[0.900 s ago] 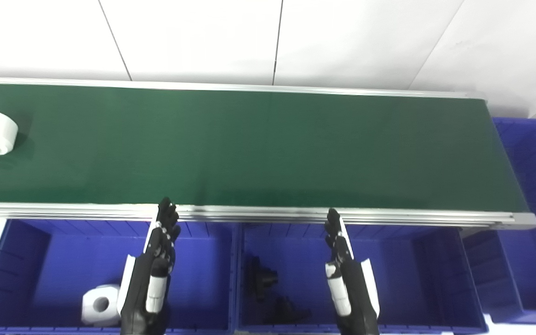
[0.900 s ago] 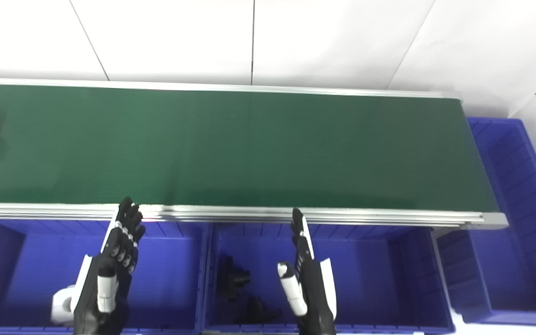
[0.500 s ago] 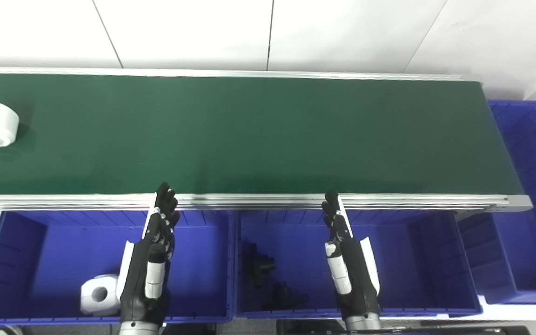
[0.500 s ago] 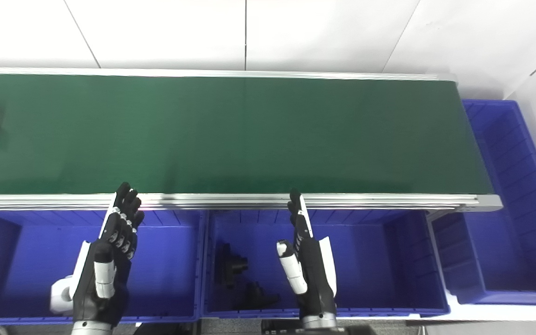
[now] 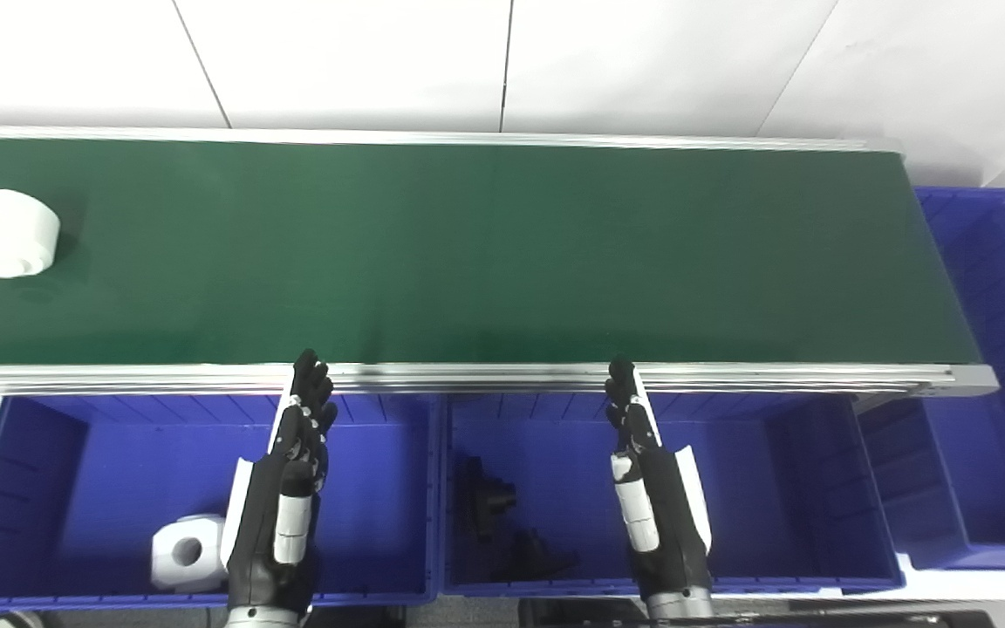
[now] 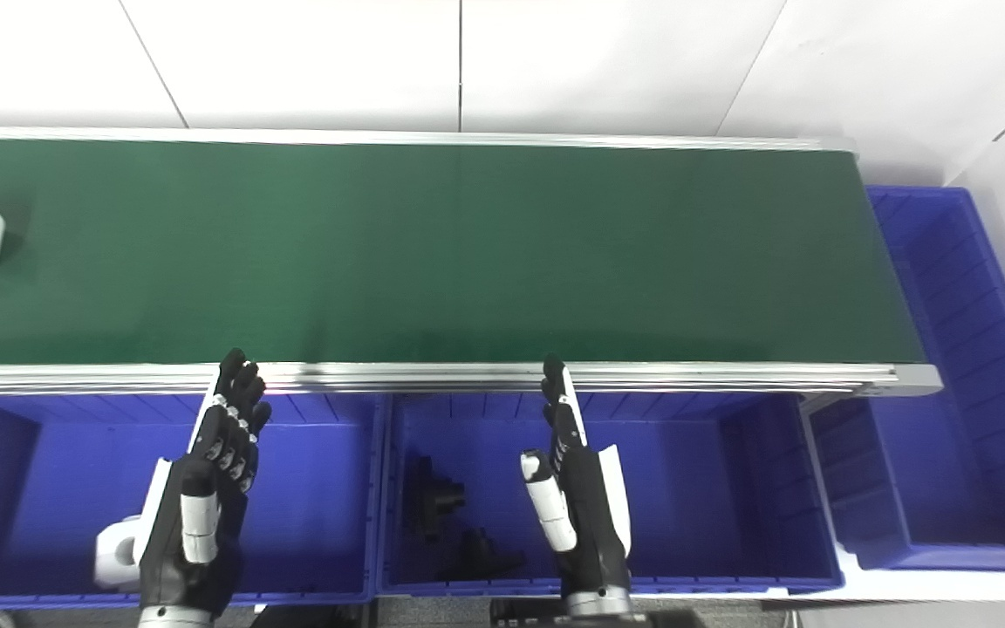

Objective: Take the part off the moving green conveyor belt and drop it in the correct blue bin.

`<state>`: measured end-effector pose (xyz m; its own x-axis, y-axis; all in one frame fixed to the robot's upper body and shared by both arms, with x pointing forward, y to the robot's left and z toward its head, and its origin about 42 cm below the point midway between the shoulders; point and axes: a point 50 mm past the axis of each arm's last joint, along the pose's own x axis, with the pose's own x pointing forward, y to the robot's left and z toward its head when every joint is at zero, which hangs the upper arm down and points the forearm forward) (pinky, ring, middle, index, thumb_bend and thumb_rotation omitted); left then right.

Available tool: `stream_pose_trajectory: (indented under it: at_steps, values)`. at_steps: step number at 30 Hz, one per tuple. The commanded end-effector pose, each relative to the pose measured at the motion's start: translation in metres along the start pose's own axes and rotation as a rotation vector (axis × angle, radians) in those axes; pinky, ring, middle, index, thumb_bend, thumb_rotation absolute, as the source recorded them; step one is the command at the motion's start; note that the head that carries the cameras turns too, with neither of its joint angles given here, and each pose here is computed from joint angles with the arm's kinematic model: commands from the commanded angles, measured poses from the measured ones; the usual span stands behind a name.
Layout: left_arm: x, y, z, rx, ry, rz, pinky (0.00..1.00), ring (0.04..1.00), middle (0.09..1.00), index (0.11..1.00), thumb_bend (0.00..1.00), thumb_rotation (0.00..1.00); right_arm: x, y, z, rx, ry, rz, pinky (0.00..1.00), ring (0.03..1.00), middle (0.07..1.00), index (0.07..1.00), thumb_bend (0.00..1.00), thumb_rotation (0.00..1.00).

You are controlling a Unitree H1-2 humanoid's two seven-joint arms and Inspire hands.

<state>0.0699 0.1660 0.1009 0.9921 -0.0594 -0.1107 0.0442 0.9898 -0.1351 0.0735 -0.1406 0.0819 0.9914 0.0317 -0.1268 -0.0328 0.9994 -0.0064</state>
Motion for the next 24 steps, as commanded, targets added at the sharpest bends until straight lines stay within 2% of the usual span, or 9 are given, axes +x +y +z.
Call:
stream_pose_trajectory:
  at_steps: [1, 6, 17, 24]
  values:
    - [-0.004, -0.003, 0.003, -0.010, -0.034, 0.002, 1.00, 1.000, 1.000, 1.000, 0.88, 0.95, -0.002, 0.012, 0.007, 0.040, -0.055, 0.001, 1.00, 0.999, 1.000, 1.000, 0.82, 1.00]
    - [-0.006, -0.003, 0.000, -0.001, -0.019, 0.005, 1.00, 1.000, 1.000, 1.000, 0.91, 0.95, -0.003, 0.011, 0.004, 0.036, -0.059, 0.002, 1.00, 1.000, 1.000, 1.000, 0.82, 1.00]
    - [-0.009, -0.005, -0.002, 0.020, -0.009, 0.009, 1.00, 1.000, 1.000, 1.000, 0.89, 0.97, -0.006, 0.009, -0.002, 0.040, -0.057, 0.006, 1.00, 0.998, 1.000, 1.000, 0.83, 1.00]
    - [-0.009, -0.007, -0.004, 0.035, -0.007, 0.015, 1.00, 1.000, 1.000, 1.000, 0.92, 0.97, -0.007, 0.007, -0.004, 0.042, -0.053, 0.008, 1.00, 0.997, 1.000, 1.000, 0.83, 1.00]
